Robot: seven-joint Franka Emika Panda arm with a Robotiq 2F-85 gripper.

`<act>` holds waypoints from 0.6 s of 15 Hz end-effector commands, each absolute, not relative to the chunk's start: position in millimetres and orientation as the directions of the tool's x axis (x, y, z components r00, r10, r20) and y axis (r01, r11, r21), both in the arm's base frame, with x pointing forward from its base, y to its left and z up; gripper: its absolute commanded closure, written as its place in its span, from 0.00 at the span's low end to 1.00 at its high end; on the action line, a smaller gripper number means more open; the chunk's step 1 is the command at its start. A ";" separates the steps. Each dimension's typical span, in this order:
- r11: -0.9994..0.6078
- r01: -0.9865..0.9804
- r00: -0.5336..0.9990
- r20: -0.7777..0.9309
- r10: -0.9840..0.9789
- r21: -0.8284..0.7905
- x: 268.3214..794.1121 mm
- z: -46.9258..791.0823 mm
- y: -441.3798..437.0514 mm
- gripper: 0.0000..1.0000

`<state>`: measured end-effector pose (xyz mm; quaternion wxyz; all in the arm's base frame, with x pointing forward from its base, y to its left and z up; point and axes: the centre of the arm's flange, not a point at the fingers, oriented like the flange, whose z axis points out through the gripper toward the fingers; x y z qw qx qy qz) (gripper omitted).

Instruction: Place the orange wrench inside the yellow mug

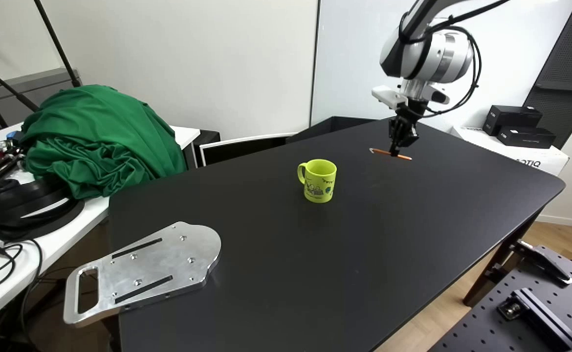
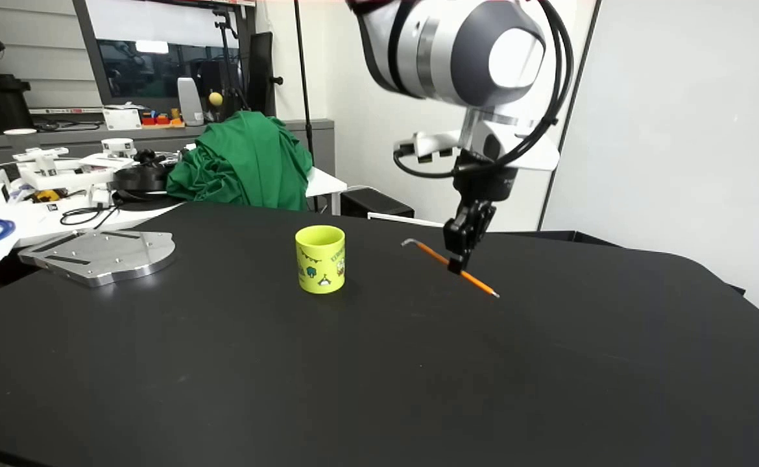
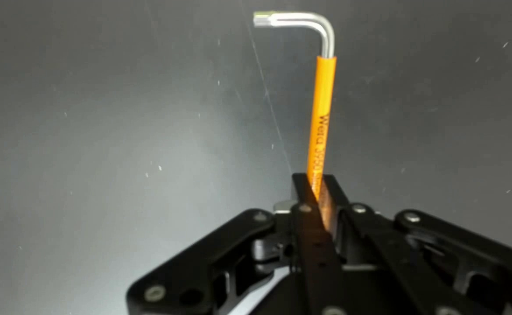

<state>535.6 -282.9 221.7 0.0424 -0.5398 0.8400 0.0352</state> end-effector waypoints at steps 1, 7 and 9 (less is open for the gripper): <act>0.472 -0.881 -0.461 -0.290 -0.839 0.032 544.1 277.0 -268.6 0.98; 0.440 -0.871 -0.483 -0.544 -0.686 0.218 540.5 294.4 -266.0 0.98; 0.399 -0.878 -0.471 -0.626 -0.622 0.263 540.9 289.9 -262.7 0.98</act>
